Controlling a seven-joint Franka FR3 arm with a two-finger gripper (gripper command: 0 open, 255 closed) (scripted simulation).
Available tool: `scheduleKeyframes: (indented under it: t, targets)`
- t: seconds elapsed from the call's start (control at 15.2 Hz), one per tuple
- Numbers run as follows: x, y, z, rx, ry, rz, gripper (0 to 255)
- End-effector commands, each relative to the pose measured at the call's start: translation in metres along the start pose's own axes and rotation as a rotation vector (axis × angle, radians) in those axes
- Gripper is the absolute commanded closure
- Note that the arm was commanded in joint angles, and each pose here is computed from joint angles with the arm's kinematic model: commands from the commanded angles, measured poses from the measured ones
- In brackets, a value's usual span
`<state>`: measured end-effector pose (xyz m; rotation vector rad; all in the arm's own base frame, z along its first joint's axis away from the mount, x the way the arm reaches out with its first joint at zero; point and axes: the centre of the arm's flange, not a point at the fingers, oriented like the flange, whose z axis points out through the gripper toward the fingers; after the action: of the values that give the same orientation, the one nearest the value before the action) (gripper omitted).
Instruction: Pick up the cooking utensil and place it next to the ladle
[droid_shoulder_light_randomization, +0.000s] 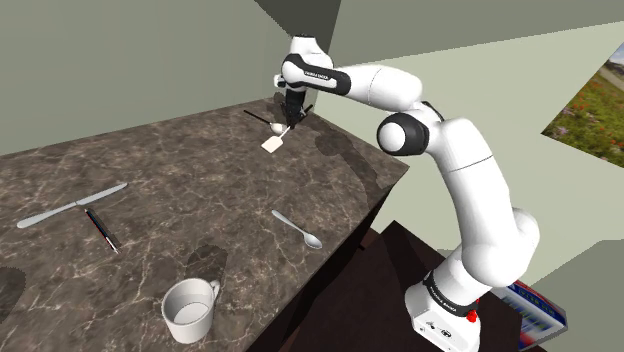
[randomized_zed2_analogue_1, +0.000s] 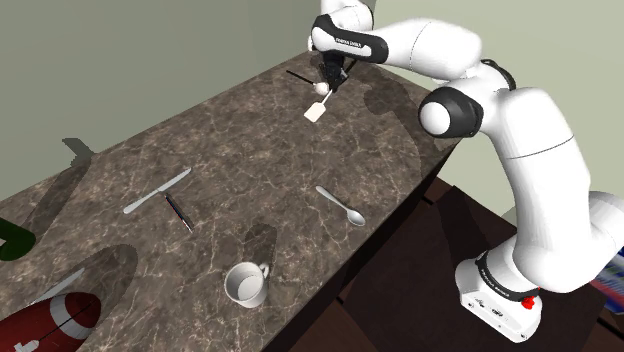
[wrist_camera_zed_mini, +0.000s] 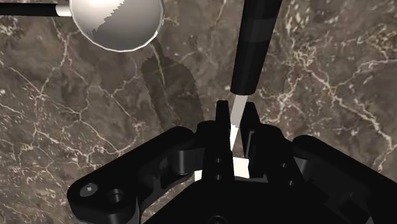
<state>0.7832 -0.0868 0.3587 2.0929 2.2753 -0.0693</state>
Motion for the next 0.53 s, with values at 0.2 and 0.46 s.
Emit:
scheduleKeyframes:
  t: [0.2, 0.46]
  targets:
    - [0.0, 0.001, 0.025, 0.0, 0.0, -0.001, 255]
    - [0.001, 0.001, 0.046, 0.0, 0.0, -0.001, 255]
